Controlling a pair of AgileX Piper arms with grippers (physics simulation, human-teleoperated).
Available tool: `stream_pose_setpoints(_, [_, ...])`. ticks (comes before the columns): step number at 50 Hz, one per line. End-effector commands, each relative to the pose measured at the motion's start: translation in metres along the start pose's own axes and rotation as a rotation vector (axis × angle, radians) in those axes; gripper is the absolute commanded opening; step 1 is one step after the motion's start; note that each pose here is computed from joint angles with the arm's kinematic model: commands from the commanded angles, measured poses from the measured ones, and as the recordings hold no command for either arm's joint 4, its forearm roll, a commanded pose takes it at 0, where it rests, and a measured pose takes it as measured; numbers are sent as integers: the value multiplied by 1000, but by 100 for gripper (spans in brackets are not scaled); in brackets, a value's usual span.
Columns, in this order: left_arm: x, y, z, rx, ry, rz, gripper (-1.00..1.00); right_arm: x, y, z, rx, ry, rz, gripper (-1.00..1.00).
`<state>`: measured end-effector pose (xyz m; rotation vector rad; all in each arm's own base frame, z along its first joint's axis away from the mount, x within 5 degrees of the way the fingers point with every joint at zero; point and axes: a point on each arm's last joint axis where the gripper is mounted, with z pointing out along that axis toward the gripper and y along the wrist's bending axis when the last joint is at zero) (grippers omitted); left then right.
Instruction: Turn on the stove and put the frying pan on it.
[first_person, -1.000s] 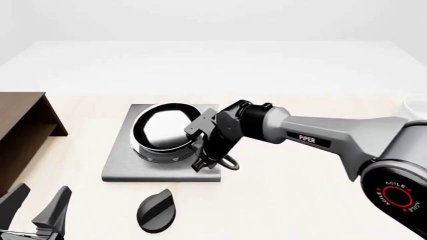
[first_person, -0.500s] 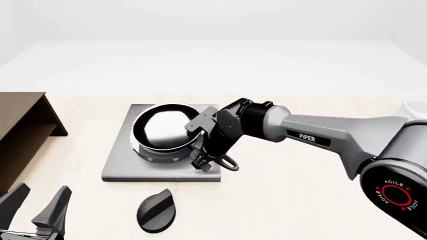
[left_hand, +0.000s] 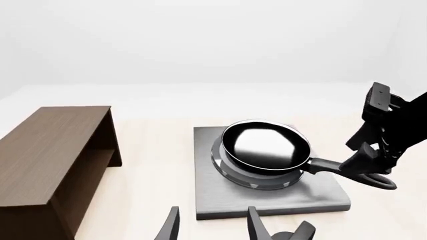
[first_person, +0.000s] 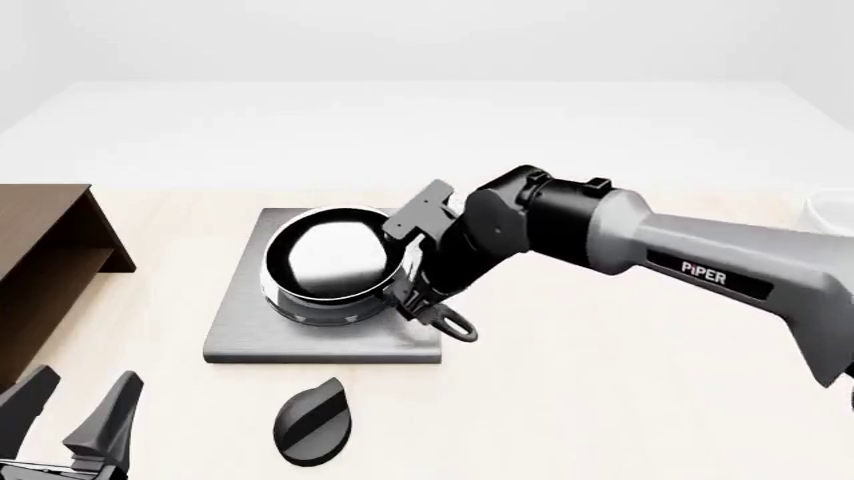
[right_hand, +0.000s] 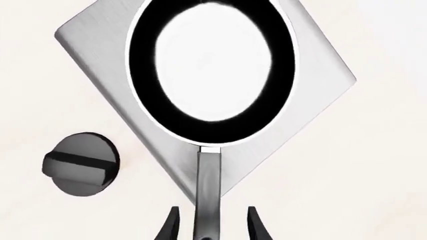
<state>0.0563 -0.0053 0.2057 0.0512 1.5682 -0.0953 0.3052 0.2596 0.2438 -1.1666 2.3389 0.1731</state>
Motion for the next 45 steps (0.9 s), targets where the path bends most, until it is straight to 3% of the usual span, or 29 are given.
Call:
stream_pose_setpoints(1, [0, 0, 0, 1, -1, 3, 100, 3, -5, -45, 34, -97, -41, 100])
stream_pose_setpoints(10, [-1, 0, 0, 0, -6, 4, 100, 24, 4, -76, 50, -198, -39, 100])
stream_pose_setpoints(13, [-1, 0, 0, 0, -7, 5, 100, 33, 12, -89, 53, -267, -18, 100])
stream_pose_setpoints(15, [-1, 0, 0, 0, -7, 8, 100, 38, 27, -100, 25, -327, 19, 100])
stream_pose_setpoints(18, [-1, 0, 0, 0, -7, 9, 100, 46, 28, -99, 29, -339, 12, 100])
stream_pose_setpoints(19, [-1, 0, 0, -1, -6, 8, 100, 54, 38, -106, 8, -384, 33, 100])
stream_pose_setpoints(22, [-1, 0, 0, -1, -6, 8, 100, 63, 40, -114, 8, -436, 48, 100])
stream_pose_setpoints(27, [-1, 0, 0, -2, -7, 10, 100, 87, 38, -127, 22, -550, 113, 100])
stream_pose_setpoints(31, [-1, 0, 0, -1, -9, 11, 100, 100, 36, -125, 42, -585, 118, 100])
stream_pose_setpoints(38, [-1, 0, 0, -4, -9, 10, 100, 131, 28, -151, 102, -741, 184, 100])
stream_pose_setpoints(42, [-1, 0, 0, -4, -10, 12, 100, 149, 25, -152, 133, -776, 201, 100])
stream_pose_setpoints(45, [-1, 0, 0, -5, -11, 12, 100, 164, 26, -147, 133, -804, 247, 100])
